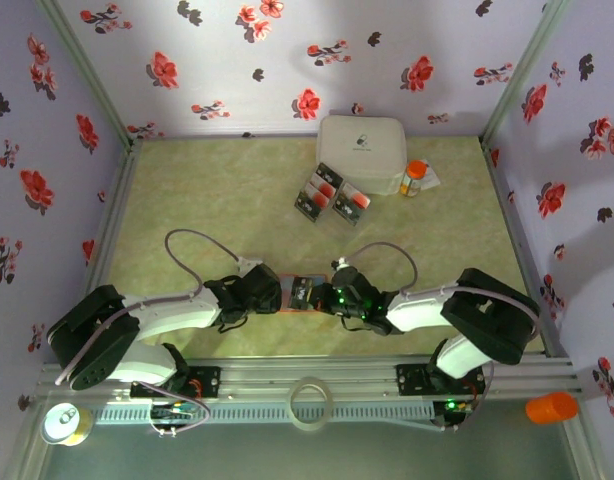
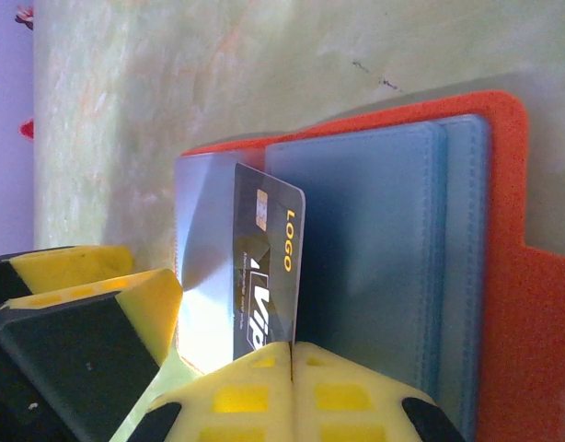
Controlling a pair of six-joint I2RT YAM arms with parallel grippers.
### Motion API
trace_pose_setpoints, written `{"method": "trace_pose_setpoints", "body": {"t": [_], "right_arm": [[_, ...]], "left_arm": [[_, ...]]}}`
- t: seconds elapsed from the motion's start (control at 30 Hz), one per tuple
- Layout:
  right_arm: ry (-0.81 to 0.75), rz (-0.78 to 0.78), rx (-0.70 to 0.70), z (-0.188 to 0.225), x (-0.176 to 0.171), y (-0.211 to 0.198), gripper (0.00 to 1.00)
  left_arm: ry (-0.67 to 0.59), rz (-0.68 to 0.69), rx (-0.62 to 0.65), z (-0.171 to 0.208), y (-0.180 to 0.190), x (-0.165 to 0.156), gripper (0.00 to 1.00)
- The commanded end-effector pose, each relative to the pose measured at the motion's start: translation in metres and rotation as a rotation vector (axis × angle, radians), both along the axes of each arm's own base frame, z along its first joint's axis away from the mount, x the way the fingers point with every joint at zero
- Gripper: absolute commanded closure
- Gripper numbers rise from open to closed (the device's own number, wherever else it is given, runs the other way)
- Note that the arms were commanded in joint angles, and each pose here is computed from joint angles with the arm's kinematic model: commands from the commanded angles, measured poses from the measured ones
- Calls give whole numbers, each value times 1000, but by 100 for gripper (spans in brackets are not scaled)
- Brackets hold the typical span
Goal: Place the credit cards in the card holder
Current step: Insert the credit card into the card slot.
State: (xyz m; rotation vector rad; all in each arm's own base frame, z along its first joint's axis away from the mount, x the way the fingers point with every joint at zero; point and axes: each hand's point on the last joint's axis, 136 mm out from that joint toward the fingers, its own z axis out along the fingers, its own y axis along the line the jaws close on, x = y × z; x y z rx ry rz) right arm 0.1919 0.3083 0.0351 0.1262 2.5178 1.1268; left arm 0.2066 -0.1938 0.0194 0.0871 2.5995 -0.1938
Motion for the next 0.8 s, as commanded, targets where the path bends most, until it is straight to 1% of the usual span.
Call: {"method": "trace_pose_setpoints", "body": {"t": [0.0,0.77], "right_arm": [[52,15,-47,-11,-7,0,100],[114,20,-86,-12,-8,-4,100]], "left_arm": [[68,-3,9,-19,4,-14,17],[69,-2,10,-20,5,-14,17]]}}
